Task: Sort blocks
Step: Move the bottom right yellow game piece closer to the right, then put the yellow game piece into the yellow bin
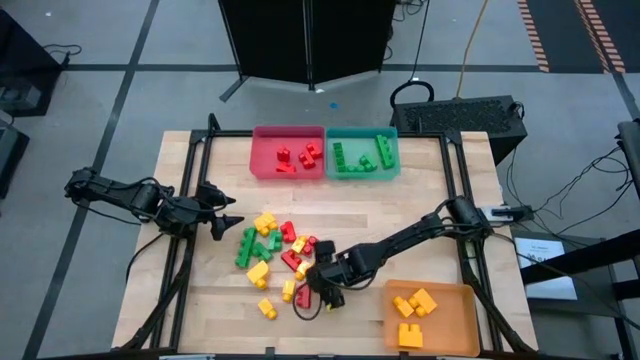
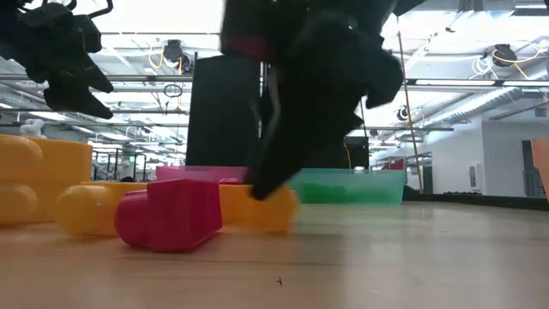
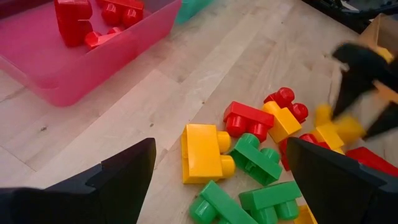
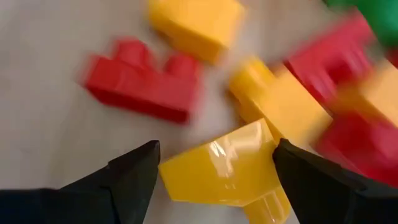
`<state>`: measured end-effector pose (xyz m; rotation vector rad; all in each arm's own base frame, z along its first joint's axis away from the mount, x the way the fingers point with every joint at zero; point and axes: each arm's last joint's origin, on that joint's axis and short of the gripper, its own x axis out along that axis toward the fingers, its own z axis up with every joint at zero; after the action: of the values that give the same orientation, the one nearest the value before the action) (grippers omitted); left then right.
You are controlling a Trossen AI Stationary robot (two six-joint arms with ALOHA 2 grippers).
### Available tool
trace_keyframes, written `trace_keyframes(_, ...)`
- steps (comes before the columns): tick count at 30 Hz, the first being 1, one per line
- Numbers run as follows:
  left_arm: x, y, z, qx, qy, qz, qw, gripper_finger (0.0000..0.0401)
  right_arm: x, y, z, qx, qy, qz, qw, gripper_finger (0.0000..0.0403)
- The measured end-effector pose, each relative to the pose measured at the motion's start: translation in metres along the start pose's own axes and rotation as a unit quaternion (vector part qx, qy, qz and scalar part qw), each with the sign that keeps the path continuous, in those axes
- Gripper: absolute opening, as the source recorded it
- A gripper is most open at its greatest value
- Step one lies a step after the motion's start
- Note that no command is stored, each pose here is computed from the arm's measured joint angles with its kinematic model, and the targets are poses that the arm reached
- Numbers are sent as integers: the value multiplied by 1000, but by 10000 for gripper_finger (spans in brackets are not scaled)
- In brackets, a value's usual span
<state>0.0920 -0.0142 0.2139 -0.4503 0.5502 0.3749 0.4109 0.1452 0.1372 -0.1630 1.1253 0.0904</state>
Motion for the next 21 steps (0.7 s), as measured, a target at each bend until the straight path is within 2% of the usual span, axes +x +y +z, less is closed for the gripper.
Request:
trace_keyframes(4, 0, 0, 0, 0, 0, 0, 1000, 361, -5, -13, -16, 64, 90, -42, 993, 306)
trace_keyframes(9, 0, 0, 0, 0, 0, 0, 1000, 361, -20, -20, -37, 133, 193, -86, 968, 306)
trace_keyframes(12, 0, 0, 0, 0, 0, 0, 1000, 361, -34, -22, -41, 179, 209, -109, 955, 306)
trace_keyframes(15, 0, 0, 0, 0, 0, 0, 1000, 361, -50, -26, -42, 252, 213, -108, 938, 306)
trace_keyframes(17, 0, 0, 0, 0, 0, 0, 1000, 361, -67, -31, -42, 311, 204, -122, 920, 306)
trace_keyframes(21, 0, 0, 0, 0, 0, 0, 1000, 361, -102, -43, -43, 464, 176, -161, 853, 306)
